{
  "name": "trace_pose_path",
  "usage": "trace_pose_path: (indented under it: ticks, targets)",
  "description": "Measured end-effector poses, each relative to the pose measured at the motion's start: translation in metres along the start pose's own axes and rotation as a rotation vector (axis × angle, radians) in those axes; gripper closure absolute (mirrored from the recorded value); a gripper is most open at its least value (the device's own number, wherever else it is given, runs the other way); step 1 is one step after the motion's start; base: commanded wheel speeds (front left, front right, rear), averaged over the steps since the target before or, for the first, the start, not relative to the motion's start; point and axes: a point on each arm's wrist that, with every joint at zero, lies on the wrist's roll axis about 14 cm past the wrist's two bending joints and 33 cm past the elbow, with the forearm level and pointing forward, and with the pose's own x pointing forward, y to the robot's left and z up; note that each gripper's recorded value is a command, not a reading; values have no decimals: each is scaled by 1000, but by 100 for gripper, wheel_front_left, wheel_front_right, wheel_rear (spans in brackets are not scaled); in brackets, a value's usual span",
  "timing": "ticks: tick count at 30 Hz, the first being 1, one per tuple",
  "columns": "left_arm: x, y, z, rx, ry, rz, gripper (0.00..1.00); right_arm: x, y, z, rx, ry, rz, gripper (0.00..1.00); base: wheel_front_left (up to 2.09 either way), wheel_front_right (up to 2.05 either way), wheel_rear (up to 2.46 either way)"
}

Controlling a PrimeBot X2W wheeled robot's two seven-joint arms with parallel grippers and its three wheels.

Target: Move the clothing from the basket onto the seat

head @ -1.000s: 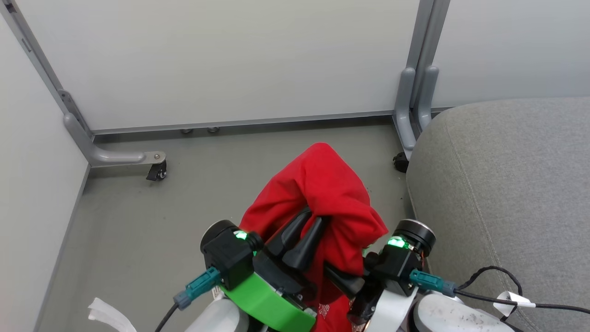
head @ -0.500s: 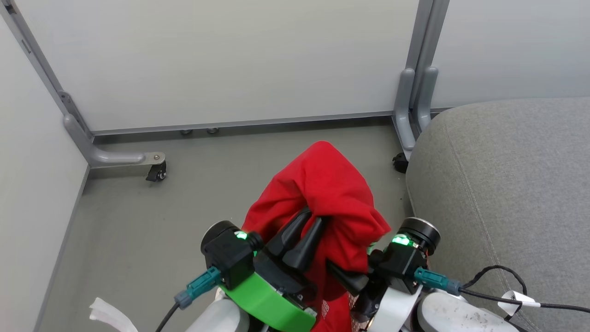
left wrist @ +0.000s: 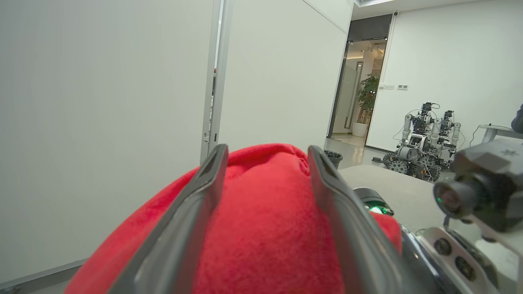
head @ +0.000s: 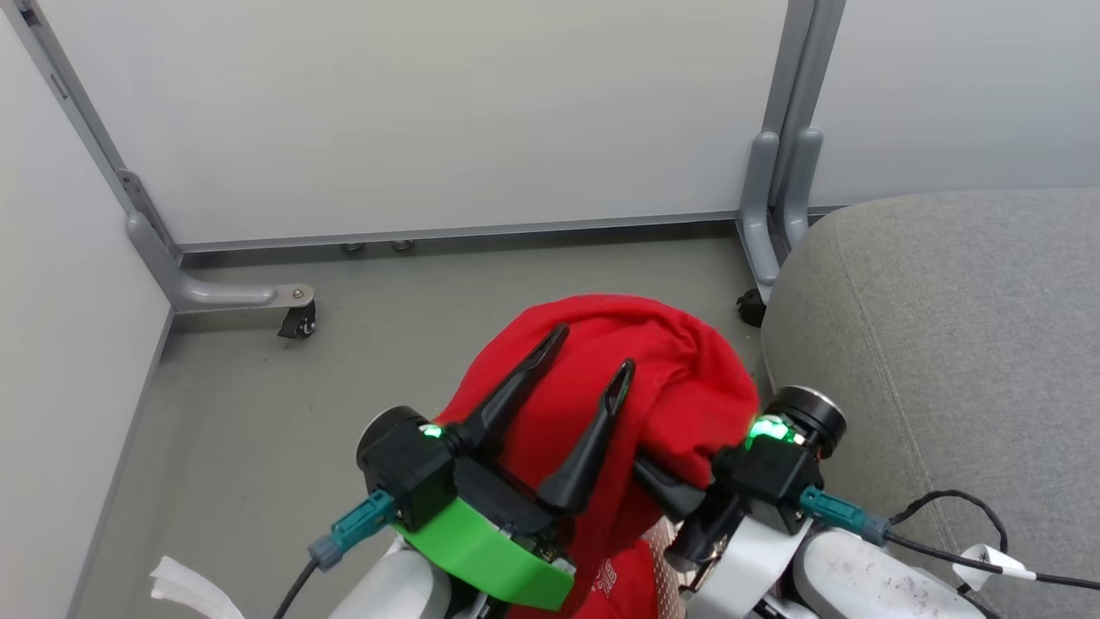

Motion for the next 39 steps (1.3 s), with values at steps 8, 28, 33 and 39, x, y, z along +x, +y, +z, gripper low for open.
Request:
trace_pose_path:
  ticks: [8, 28, 33, 39]
  targets:
    - [-13, 27, 4, 42, -6, 95, 0, -4, -21, 13, -79, -36, -68, 100, 0, 0, 0]
    - [-126, 120, -42, 199, 212, 532, 0, -42, -83, 20, -104, -67, -369, 100, 0, 0, 0]
    - [-144, 120, -52, 164, 231, 598, 0, -56, -88, 15, -92, -55, -429, 100, 0, 0, 0]
    - [-162, 121, -63, 150, 268, 645, 0, -69, -94, 11, -81, -42, -485, 100, 0, 0, 0]
